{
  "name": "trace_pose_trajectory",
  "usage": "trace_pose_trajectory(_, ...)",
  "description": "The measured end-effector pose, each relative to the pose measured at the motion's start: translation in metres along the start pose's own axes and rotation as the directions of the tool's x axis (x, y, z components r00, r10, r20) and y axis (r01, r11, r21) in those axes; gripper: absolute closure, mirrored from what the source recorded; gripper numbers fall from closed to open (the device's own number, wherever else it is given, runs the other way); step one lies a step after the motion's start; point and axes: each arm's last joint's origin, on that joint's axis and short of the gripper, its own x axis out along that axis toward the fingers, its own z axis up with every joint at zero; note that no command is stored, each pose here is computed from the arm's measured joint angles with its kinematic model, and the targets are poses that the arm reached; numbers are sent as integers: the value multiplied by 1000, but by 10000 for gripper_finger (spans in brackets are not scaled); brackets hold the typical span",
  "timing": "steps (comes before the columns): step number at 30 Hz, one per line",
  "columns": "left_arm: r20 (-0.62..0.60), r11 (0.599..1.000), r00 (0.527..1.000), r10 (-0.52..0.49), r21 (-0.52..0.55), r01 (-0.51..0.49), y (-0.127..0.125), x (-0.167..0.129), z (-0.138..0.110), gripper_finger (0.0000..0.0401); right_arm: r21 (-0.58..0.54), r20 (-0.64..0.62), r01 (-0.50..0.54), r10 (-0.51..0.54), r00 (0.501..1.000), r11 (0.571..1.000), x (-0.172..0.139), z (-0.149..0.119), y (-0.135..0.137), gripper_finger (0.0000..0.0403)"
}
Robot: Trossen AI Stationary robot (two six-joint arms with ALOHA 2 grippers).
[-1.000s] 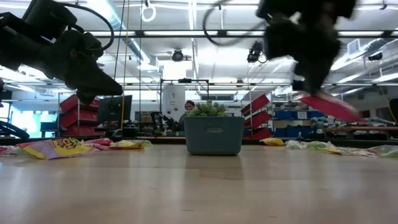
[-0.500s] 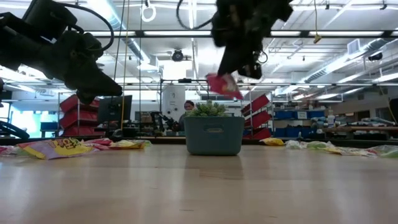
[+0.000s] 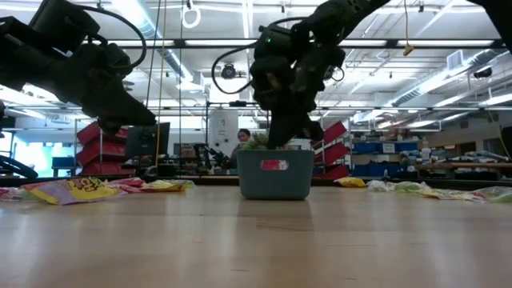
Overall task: Sort candy
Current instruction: Put the red candy pack into the blue bin
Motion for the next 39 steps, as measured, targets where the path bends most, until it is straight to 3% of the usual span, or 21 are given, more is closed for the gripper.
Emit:
trace_pose_trajectory(7, -1, 999, 1000, 1, 45, -1, 0, 0, 0, 321, 0, 6, 30, -30, 1000, 1000, 5, -3, 5, 376)
trace_pose_trajectory(18, -1, 999, 1000, 21, 50, -21, 0, 0, 2, 321, -41, -34, 27, -29, 999, 999, 0, -12, 13, 244)
trace_pose_trajectory(21, -33, 998, 999, 37, 53, -35, -3, -2, 13, 321, -122, 10, 47, -46, 999, 991, -15, -15, 21, 264)
trace_pose_trajectory(27, -83, 990, 991, 107, 97, -98, -6, -8, 30, 330, -334, 71, 108, -90, 993, 936, -12, -22, 37, 389)
trace_pose_trajectory(39, -135, 987, 978, 156, 64, -148, -1, -10, 27, 395, -399, 68, 164, -150, 986, 902, 30, -17, 26, 402)
